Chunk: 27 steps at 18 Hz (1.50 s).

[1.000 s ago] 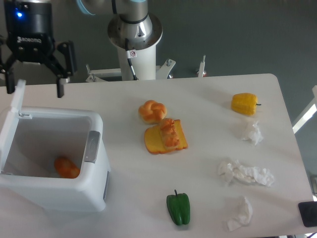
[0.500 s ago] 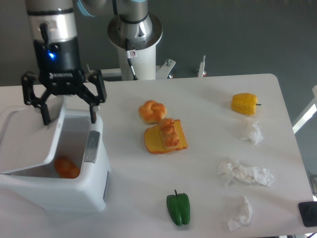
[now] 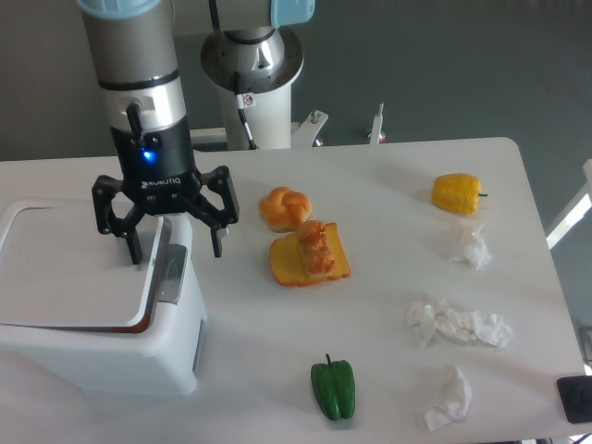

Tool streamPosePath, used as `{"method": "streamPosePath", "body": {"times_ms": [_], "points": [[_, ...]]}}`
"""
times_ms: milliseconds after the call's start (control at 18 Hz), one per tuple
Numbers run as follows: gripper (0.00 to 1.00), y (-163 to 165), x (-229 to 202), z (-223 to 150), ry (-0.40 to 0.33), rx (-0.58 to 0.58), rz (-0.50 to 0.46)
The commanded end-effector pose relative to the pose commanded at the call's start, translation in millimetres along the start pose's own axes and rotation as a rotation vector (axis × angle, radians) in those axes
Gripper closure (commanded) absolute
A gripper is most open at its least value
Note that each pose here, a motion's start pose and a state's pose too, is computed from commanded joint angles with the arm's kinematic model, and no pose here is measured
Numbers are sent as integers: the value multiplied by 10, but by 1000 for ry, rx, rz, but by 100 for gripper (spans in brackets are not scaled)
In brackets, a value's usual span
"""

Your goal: Close the trash can

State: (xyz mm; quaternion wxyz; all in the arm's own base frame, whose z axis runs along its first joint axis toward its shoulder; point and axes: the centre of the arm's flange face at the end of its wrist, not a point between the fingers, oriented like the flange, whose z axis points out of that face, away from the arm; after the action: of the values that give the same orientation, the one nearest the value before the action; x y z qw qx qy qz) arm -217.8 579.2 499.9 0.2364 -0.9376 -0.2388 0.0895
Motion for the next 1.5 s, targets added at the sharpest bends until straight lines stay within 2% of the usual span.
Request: {"method": "streamPosePath", "body": {"times_ms": [500,889,1111,1500], "points": [[0,1,1,106,0,-15,0],[0,-85,-61,-64,-3,19,-16],[0,-128,-586,-369,-40,68,-86],[0,25,-2025,-303,-145,47,-256]]}}
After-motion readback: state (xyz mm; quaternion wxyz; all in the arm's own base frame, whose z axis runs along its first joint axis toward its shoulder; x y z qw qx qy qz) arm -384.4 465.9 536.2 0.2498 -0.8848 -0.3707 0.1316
